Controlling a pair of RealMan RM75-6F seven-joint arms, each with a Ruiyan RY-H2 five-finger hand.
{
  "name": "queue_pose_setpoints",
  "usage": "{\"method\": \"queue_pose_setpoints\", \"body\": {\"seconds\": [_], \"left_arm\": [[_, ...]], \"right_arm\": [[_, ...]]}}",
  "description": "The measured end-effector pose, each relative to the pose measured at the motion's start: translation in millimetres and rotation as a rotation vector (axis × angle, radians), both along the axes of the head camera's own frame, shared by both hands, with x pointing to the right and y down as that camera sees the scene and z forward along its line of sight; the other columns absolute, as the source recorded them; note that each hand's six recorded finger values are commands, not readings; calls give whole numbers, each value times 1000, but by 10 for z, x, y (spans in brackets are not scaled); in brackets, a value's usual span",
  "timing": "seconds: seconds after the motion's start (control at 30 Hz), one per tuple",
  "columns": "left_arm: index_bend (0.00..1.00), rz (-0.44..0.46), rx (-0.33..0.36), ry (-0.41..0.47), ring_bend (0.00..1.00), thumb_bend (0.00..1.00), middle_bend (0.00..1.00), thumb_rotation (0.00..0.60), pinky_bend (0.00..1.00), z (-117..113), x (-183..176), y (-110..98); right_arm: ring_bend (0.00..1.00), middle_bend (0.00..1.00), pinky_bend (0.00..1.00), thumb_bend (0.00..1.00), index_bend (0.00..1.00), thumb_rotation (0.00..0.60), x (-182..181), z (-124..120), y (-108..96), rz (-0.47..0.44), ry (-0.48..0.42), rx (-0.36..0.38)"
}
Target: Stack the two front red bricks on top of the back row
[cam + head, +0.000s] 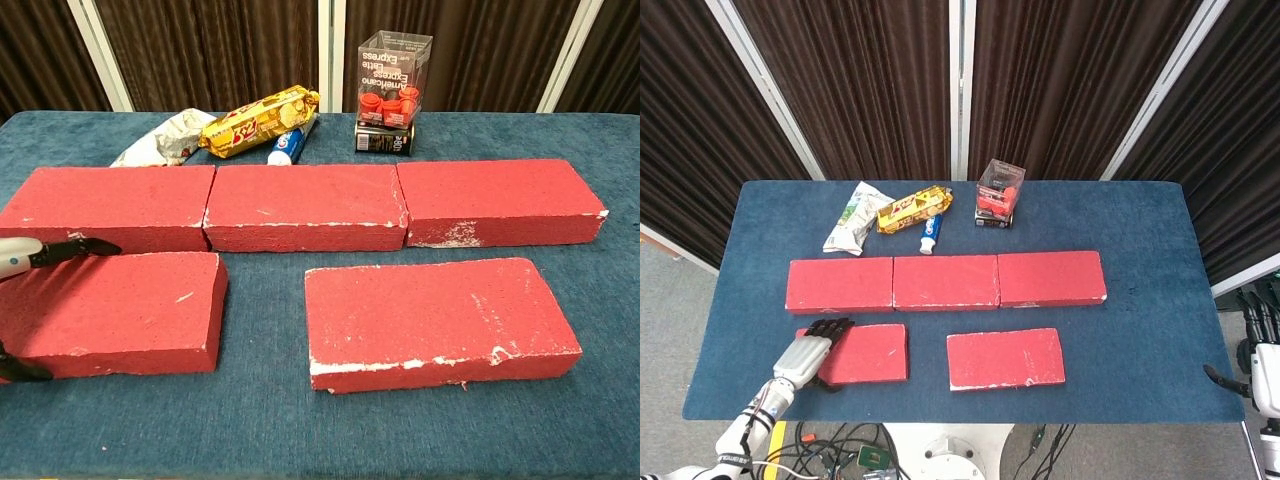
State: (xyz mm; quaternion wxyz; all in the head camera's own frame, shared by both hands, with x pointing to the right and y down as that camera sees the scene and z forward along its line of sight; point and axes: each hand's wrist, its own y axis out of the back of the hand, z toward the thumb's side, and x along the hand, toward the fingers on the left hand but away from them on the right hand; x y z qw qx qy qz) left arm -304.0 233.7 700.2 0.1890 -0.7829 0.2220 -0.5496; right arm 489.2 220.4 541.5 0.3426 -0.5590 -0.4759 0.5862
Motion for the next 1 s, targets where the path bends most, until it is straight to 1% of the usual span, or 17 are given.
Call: {"method": "queue_pose_setpoints", "body": {"seconds": [0.13, 0.23, 0.33, 0.5, 0.6, 0.73, 0.83, 0.93, 1.0], "left_arm": [[0, 0, 7, 1, 24, 130, 22, 600, 0, -4, 9, -3], [0, 4, 19, 7, 66, 203, 57, 600, 0, -23, 23, -11], [0, 1, 33, 17, 84, 220, 68, 600, 0, -44, 33, -25], [0, 4, 32, 21, 85, 220, 70, 600, 0, -58, 35, -19], [0, 3, 34, 38, 93, 219, 70, 600, 0, -110, 63, -19], [0, 9, 59, 64, 98, 219, 70, 600, 0, -268, 94, -56], [0, 15, 88, 83, 98, 219, 70, 600, 0, -442, 105, -113], [0, 24, 120, 89, 98, 216, 75, 600, 0, -623, 82, -226], [0, 36, 154, 84, 98, 213, 82, 600, 0, -726, 72, -380]], "right_arm": [[0, 0, 0, 0, 0, 600, 12, 1, 4, 4, 1, 0], [0, 0, 0, 0, 0, 600, 18, 6, 5, 5, 3, 0], [0, 0, 0, 0, 0, 600, 20, 15, 9, 6, 3, -2], [0, 0, 0, 0, 0, 600, 33, 20, 9, 11, 4, -3], [0, 0, 0, 0, 0, 600, 36, 11, 8, 11, 6, 0], [0, 0, 0, 0, 0, 600, 40, 2, 8, 12, 7, 2], [0, 0, 0, 0, 0, 600, 39, 1, 6, 11, 8, 1], [0, 0, 0, 0, 0, 600, 36, -6, -4, 10, 8, 5], [0, 0, 0, 0, 0, 600, 31, -18, -13, 9, 7, 12]]}}
